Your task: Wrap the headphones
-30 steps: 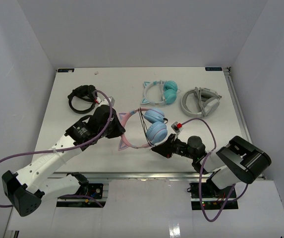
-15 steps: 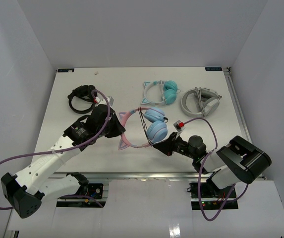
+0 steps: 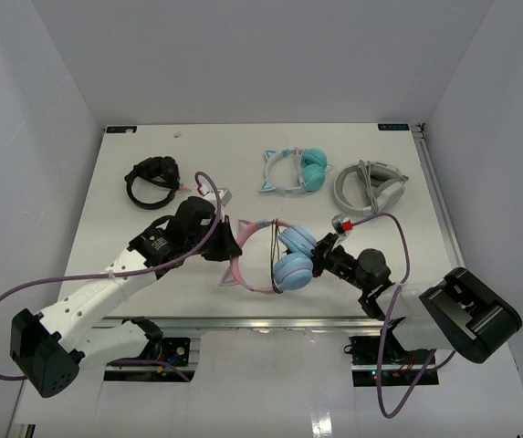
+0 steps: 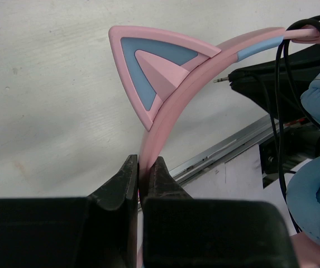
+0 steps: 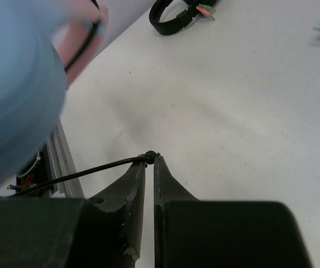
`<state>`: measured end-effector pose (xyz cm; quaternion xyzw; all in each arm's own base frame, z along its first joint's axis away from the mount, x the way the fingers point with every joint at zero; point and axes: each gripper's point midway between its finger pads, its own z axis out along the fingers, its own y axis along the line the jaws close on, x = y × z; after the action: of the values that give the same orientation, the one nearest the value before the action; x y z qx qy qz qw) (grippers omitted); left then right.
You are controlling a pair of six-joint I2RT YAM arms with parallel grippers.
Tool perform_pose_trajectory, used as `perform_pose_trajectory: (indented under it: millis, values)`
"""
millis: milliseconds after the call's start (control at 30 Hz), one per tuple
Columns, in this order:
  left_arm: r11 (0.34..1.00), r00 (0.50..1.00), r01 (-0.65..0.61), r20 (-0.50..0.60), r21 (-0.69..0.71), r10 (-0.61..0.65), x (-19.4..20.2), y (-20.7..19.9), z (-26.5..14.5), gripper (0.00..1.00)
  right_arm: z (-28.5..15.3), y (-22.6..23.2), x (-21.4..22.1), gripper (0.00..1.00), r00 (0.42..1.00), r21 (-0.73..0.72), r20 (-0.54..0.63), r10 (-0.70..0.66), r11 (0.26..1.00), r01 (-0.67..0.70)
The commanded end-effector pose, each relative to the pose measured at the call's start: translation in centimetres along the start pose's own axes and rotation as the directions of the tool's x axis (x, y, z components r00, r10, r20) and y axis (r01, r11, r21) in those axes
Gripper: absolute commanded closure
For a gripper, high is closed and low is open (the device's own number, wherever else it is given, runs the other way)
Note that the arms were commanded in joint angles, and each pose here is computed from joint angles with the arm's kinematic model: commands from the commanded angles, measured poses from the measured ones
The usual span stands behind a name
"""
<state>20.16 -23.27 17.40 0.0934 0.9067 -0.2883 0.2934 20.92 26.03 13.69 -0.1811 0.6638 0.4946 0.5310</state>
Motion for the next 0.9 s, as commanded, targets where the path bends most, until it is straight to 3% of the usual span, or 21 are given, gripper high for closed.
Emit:
perform_pose_trajectory:
  millis: [0,367,567,767,867]
  values:
    - [0.962,0.989,-0.149,0.009,0.230,0.151,-0.2,-3.7,0.3,1.00,0.0,1.3,-7.5,0.92,0.945,0.007,0.277,-0.173,0.984,0.178]
    - [0.895,0.935,-0.351,0.045,0.275,0.353,-0.5,-3.7,2.3,1.00,-1.5,1.3,-8.0,0.92,0.927,0.060,0.280,-0.248,0.969,0.241]
    - [0.872,0.885,-0.466,0.062,0.151,0.462,-2.1,-1.7,3.0,1.00,-1.8,1.5,-7.1,0.92,0.926,0.044,0.227,-0.303,0.953,0.301]
    - [0.748,0.754,-0.657,0.111,0.096,0.648,-3.2,-0.7,2.9,1.00,-2.3,1.0,-5.7,0.92,0.927,0.051,0.126,-0.354,0.935,0.350]
    - [0.715,0.716,-0.697,0.094,0.049,0.692,-3.7,0.4,3.5,1.00,-2.2,0.9,-5.2,0.92,0.928,0.048,0.081,-0.365,0.931,0.362]
